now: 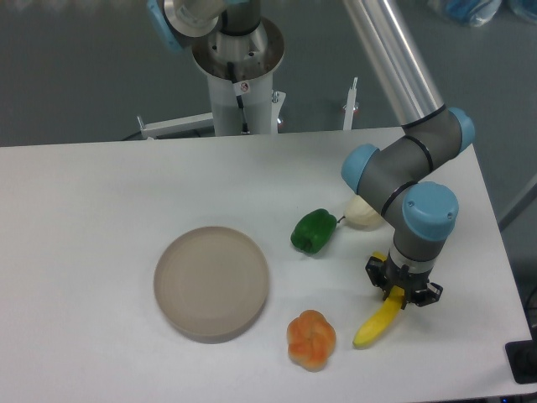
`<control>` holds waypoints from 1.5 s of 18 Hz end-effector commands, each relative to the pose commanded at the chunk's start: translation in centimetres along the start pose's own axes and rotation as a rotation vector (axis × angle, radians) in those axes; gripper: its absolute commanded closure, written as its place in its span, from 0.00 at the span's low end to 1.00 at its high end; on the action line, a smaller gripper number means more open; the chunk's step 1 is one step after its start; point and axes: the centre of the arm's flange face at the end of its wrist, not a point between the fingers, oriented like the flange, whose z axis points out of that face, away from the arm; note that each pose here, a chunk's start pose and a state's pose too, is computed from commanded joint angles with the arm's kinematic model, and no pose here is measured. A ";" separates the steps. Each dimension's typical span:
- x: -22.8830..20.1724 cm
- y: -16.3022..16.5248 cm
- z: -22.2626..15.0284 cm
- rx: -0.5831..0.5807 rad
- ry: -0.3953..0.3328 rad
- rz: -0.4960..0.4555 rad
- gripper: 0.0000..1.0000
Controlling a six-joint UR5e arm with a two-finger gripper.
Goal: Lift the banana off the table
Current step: 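Lift the gripped banana up off the table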
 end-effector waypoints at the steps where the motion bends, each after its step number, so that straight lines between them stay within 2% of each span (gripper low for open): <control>1: -0.1 0.0 -0.1 0.001 -0.003 0.000 0.69; 6: -0.8 -0.6 -2.5 0.012 -0.041 0.000 0.70; 9: -0.9 -1.0 -6.4 0.033 -0.082 0.013 0.70; 13: 1.9 -4.2 -10.9 0.068 -0.114 0.074 0.69; 17: 4.1 -5.8 -14.8 0.079 -0.133 0.107 0.69; 27: 3.9 -5.5 -17.6 0.088 -0.160 0.107 0.69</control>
